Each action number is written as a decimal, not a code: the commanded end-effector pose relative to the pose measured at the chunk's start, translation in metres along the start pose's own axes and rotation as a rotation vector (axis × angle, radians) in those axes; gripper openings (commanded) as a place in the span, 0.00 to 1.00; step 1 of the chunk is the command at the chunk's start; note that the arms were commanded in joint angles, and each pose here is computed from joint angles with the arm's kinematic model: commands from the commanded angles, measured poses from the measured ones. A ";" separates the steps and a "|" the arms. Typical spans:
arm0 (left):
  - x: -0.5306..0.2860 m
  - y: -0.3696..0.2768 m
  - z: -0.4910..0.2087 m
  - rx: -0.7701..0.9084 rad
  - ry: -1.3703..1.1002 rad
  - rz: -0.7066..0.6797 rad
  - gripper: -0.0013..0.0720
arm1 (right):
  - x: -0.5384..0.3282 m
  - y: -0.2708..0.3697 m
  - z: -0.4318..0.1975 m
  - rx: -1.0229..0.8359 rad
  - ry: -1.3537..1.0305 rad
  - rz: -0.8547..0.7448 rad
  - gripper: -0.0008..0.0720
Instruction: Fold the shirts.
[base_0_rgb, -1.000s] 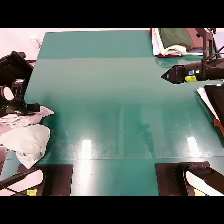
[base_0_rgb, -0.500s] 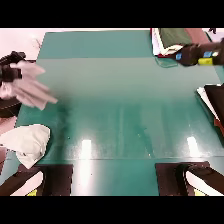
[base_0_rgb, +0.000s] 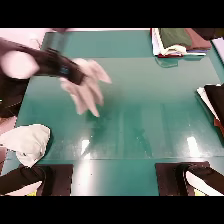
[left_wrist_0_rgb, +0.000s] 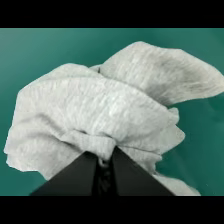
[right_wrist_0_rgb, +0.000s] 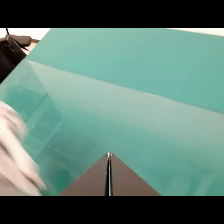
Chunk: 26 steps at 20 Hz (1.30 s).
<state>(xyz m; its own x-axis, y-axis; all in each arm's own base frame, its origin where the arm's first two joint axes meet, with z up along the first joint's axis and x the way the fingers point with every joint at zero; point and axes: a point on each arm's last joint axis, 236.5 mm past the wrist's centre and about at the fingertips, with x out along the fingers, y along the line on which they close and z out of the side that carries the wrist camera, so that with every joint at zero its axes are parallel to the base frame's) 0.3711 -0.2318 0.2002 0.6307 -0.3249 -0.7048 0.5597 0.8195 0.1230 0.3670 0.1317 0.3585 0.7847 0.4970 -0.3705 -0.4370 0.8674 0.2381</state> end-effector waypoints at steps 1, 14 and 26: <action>0.062 -0.100 0.013 0.121 -0.033 -0.154 0.69 | -0.003 0.002 0.004 -0.006 -0.008 0.001 0.03; 0.149 -0.034 -0.144 -0.519 0.346 -0.354 0.64 | -0.003 0.003 0.000 -0.004 0.009 0.004 0.03; 0.189 -0.060 -0.128 -0.477 0.306 -0.382 0.05 | 0.015 -0.024 -0.090 0.191 0.274 -0.030 0.03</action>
<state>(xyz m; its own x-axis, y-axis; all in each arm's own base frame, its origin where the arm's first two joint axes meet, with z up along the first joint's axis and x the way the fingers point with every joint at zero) 0.3772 -0.2896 -0.0391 0.2070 -0.5432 -0.8137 0.3656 0.8144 -0.4507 0.3569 0.1275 0.3130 0.7111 0.4935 -0.5007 -0.3842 0.8693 0.3111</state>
